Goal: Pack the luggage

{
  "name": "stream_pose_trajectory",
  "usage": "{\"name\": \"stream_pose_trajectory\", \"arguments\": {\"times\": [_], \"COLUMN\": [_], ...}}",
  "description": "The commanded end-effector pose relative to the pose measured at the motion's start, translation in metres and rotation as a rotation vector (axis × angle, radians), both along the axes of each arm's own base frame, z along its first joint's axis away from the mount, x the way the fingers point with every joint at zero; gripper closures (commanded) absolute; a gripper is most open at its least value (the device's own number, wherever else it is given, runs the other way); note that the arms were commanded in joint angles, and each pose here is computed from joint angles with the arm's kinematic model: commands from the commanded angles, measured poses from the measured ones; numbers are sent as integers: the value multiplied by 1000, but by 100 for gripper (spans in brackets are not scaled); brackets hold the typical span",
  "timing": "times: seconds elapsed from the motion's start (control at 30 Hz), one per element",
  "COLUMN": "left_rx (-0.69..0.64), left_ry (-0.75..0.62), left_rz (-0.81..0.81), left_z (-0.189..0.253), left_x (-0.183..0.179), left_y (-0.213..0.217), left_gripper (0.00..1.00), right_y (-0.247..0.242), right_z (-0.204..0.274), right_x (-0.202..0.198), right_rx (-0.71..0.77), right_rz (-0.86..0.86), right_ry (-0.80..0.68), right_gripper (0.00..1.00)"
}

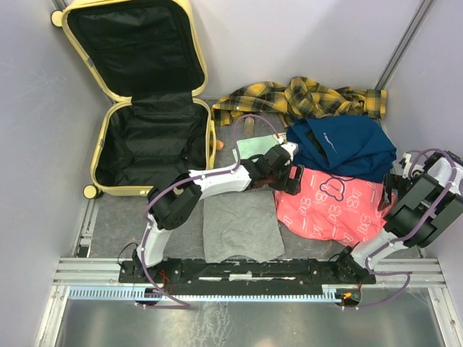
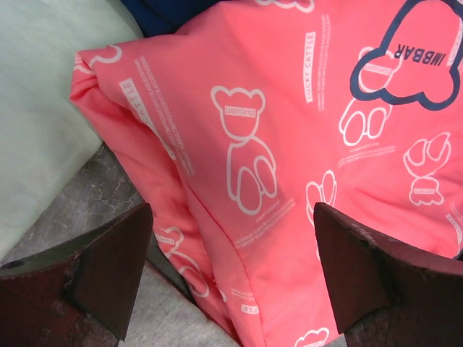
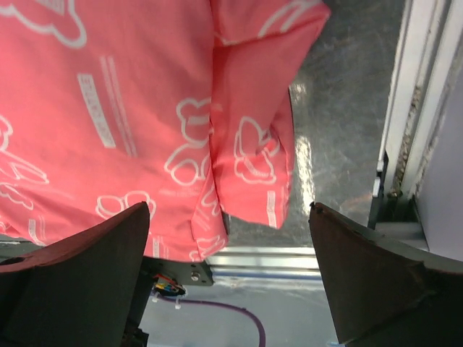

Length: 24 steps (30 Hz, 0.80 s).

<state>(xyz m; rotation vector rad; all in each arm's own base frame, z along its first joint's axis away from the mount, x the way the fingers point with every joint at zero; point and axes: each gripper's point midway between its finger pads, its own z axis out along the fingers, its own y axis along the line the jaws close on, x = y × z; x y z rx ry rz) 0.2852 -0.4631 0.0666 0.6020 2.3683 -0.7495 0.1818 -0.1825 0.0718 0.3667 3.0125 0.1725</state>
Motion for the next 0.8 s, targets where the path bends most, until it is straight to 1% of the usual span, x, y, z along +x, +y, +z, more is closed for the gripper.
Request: {"name": "stream_pose_trajectory", "arguments": {"times": [0.0,0.1,0.23,0.33,0.43,0.53,0.63,0.7,0.73,0.77], "left_rx": [2,27,47,42,14,-13,-11,-14,-18,-23], "left_ry": [-21,-3,28,60,87,113,150,165,170,173], "left_rz": [7,29,43,32,6,-9,-5,-10,-13,-23], "left_z": [0,-13,-28,-37,-41,-44,-55,-60,-61,-61], "left_x": [10,9,8,5,0,-5,-11,-15,-17,-20], "left_y": [-4,6,17,16,9,5,7,7,7,5], "left_gripper": [2,1,1,1,1,1,0,2,4,7], "right_y": [-5,3,7,6,3,5,17,22,24,27], "right_z": [-8,-17,-36,-54,-67,-70,-67,-64,-63,-63], "right_x": [21,26,21,15,9,13,22,24,23,22], "right_rx": [29,86,104,78,22,-15,33,56,70,82], "right_rz": [19,13,12,28,58,92,92,82,80,82], "right_ry": [-65,-75,-42,-23,-28,-101,-159,-167,-166,-165], "right_gripper": [1,1,1,1,1,1,0,4,8,15]}}
